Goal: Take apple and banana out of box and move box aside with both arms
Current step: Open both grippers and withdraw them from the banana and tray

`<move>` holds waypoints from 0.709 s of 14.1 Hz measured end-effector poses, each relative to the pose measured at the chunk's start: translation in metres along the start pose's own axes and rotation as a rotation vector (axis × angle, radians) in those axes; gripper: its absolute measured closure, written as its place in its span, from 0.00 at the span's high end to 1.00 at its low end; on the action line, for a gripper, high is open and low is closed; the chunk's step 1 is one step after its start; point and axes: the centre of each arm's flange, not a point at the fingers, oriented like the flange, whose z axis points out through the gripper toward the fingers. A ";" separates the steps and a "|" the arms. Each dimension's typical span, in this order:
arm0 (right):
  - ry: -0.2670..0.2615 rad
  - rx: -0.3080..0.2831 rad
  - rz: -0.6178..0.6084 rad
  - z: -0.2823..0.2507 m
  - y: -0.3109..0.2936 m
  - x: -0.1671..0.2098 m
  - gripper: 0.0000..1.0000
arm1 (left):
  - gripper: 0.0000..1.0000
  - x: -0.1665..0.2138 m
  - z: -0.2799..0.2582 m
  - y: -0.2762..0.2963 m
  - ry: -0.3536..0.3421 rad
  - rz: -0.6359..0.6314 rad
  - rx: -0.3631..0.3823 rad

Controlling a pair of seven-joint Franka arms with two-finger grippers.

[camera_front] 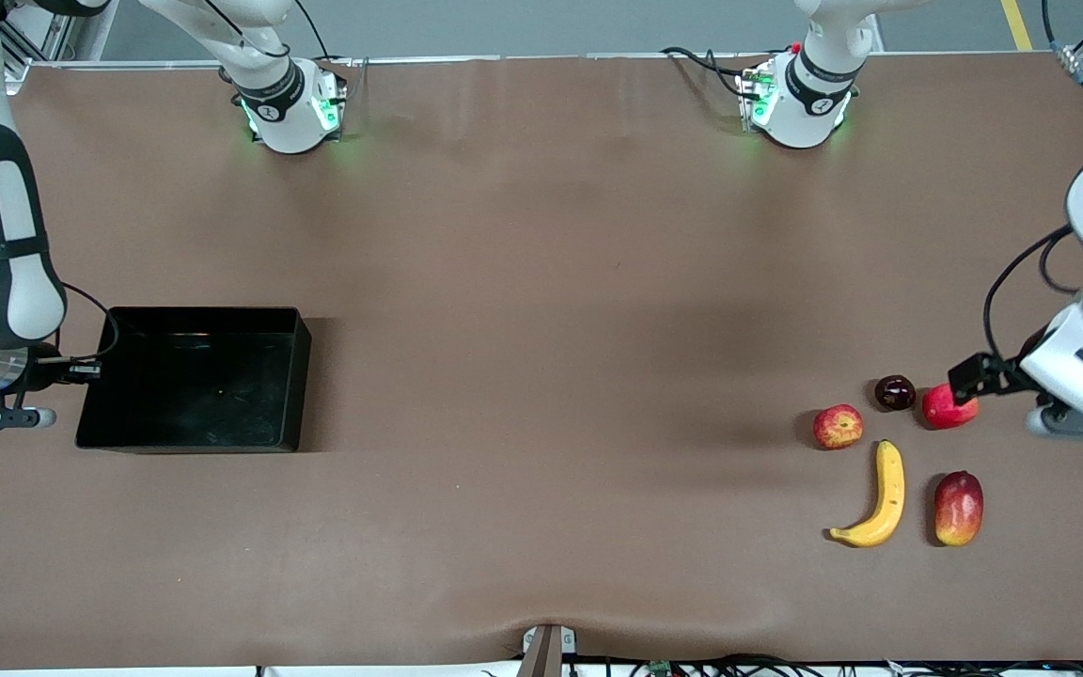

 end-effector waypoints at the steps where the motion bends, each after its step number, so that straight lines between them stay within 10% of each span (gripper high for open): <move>1: -0.001 0.005 0.003 0.003 0.002 0.000 0.09 | 1.00 -0.007 -0.012 0.000 -0.010 -0.006 -0.004; 3: -0.002 0.010 0.006 0.005 0.003 -0.001 0.15 | 1.00 -0.020 -0.034 0.002 -0.025 -0.018 -0.021; 10: -0.007 0.032 -0.048 -0.041 -0.023 0.024 0.83 | 1.00 -0.062 -0.095 0.012 -0.062 -0.051 -0.064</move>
